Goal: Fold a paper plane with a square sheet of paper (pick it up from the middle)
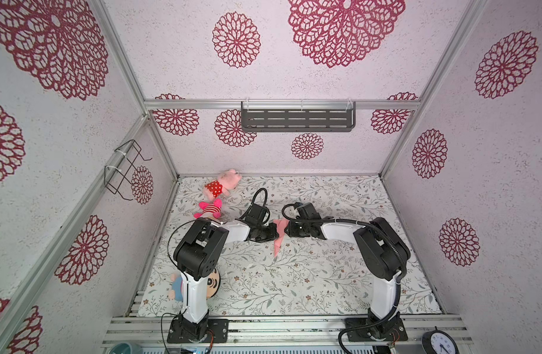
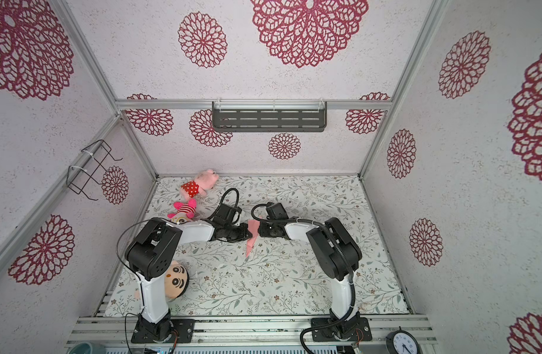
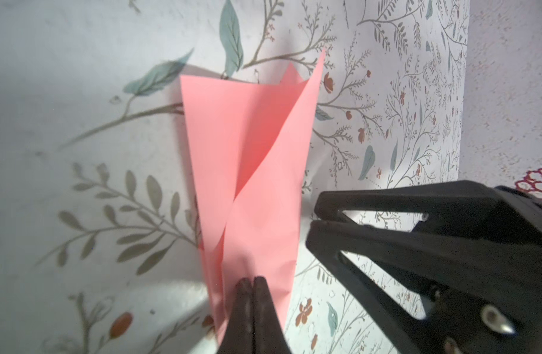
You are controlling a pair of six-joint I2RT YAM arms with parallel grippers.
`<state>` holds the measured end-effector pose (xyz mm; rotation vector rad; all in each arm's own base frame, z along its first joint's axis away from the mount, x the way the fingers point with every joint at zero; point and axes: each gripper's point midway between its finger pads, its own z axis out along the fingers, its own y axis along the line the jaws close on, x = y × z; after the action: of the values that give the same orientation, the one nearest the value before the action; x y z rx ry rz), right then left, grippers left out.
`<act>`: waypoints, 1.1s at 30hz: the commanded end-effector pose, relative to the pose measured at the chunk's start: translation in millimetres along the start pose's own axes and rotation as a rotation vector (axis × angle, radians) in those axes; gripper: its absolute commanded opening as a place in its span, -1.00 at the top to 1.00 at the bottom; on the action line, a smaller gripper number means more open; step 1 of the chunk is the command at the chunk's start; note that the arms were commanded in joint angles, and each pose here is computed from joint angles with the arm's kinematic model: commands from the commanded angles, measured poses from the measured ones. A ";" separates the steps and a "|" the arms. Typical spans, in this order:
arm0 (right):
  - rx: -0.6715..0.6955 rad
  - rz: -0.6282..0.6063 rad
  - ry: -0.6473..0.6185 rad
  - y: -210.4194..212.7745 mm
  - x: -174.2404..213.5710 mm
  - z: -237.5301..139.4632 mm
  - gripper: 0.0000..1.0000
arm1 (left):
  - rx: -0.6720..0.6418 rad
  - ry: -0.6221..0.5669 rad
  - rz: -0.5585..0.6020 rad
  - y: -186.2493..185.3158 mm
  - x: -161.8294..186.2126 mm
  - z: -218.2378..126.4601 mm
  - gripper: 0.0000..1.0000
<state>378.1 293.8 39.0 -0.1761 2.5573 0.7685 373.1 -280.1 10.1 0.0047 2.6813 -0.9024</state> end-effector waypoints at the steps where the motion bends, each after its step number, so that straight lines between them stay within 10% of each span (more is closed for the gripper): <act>1: -0.201 -0.038 -0.099 39.7 -27.9 -24.5 0.35 | -0.110 0.059 -0.056 32.1 25.0 3.5 0.99; 13: -0.324 0.041 -0.026 34.4 -19.7 9.7 0.81 | -0.153 0.069 -0.048 39.1 27.5 1.3 1.00; 33: -0.285 0.185 -0.021 -40.6 -32.3 44.7 0.83 | -0.199 0.097 -0.049 51.6 37.8 1.0 1.00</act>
<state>418.7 309.6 26.2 -0.1492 2.4089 1.2697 374.6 -276.9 9.5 0.0021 2.6772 -0.8691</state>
